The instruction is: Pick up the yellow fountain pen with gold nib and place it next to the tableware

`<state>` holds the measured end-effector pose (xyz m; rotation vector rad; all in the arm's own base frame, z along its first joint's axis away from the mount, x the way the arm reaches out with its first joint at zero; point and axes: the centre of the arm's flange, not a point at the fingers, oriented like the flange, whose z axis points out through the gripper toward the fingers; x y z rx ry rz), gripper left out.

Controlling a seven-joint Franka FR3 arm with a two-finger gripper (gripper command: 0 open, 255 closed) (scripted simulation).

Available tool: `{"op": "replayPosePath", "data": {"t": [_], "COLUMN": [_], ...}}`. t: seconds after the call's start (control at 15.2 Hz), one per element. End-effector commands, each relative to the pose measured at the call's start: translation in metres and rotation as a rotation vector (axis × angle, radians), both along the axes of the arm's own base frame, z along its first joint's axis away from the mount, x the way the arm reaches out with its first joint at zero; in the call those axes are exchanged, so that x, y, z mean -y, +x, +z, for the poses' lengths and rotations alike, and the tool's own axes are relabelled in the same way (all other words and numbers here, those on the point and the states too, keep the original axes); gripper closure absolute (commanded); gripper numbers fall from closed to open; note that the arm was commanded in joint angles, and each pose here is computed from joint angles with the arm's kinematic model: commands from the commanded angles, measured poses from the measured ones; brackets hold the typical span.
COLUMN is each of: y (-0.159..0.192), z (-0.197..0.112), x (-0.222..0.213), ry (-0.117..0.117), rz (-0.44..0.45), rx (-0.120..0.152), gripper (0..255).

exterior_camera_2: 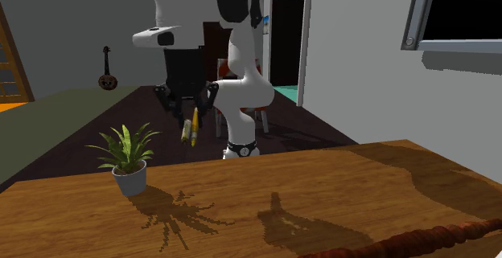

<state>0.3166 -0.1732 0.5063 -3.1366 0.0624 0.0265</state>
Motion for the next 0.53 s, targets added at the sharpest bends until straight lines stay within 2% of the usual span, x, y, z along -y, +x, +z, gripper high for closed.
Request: {"op": "replayPosePath", "data": {"t": [0.0,0.2,0.46], "y": [-0.001,-0.001,0.019], "z": [0.011,0.027,0.027], "x": [0.0,0.0,-0.049], "ry": [0.0,0.0,0.0], "rz": [0.0,0.0,0.0], "rx": [0.0,0.0,0.0], "gripper": [255,255,255]}}
